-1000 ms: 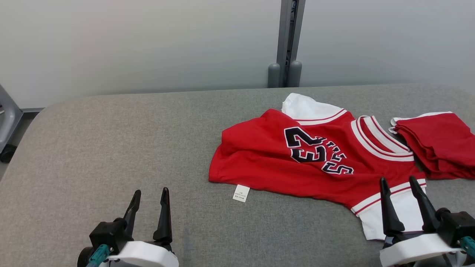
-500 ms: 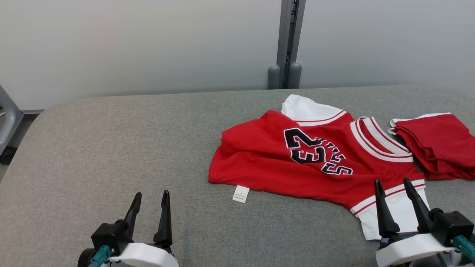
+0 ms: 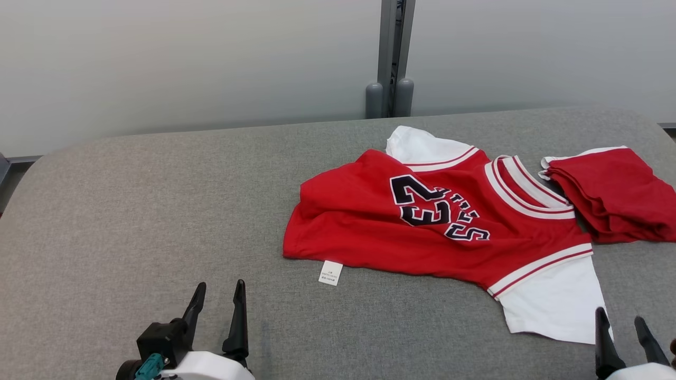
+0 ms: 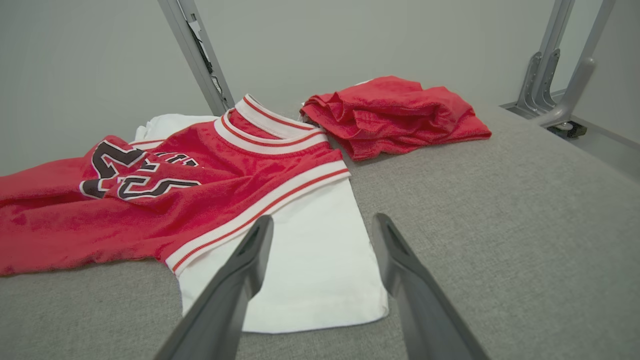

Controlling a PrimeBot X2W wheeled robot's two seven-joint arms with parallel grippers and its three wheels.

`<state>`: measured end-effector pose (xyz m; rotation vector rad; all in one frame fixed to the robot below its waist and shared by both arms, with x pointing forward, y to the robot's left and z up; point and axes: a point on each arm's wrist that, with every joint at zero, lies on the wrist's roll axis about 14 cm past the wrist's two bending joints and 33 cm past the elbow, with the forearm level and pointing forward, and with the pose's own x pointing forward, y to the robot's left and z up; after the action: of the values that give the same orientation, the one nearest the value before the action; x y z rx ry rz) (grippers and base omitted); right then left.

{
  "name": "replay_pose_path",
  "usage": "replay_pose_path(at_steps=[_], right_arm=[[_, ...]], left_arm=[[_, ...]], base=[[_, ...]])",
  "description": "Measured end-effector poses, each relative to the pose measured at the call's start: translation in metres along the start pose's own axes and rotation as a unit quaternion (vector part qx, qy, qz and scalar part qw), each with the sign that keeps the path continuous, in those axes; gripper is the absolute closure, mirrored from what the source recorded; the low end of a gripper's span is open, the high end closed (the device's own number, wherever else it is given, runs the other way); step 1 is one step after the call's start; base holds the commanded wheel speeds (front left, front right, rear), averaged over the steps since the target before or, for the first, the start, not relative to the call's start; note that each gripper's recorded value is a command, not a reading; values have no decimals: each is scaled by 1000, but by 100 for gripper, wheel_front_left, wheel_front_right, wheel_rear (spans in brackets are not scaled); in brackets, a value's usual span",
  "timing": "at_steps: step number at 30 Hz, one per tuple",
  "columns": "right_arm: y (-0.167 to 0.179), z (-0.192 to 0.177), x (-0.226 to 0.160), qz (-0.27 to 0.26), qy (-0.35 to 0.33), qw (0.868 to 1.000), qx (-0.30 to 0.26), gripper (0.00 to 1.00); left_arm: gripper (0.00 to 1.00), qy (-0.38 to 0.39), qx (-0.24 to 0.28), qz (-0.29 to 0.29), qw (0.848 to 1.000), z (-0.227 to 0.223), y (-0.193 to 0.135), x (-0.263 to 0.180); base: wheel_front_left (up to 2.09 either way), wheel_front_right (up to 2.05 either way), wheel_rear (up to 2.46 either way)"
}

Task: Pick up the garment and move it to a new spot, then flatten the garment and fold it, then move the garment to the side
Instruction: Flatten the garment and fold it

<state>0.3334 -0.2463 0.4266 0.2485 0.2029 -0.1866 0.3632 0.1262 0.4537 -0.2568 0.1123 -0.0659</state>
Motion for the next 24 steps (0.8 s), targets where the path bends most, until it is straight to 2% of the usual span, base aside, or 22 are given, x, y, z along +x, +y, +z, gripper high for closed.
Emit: replay_pose_path(at_steps=[6,18,19,20,21,22,23,24], right_arm=[[-31,-42,-8,-56,70,996,31,0],[-20,-71,15,-59,130,989,41,0],[-18,-73,18,-57,135,988,42,5],[-17,-73,20,-56,137,988,41,43],[-16,-73,22,-54,137,988,41,43],[-15,-74,23,-54,137,988,41,58],[-14,-74,24,-53,138,988,43,66],[-13,-73,26,-52,136,988,45,85]], left_arm=[[0,16,1,-1,1000,-10,0,3],[0,30,4,6,1000,-19,6,9],[0,31,4,7,999,-19,7,9],[0,32,4,8,999,-20,8,9],[0,32,4,9,999,-20,8,9],[0,32,4,10,999,-20,8,9],[0,31,4,10,999,-19,9,10],[0,30,4,10,999,-18,9,10]], base=[[0,0,0],[0,0,0],[0,0,0],[0,0,0],[0,0,0],[0,0,0],[0,0,0],[0,0,0]])
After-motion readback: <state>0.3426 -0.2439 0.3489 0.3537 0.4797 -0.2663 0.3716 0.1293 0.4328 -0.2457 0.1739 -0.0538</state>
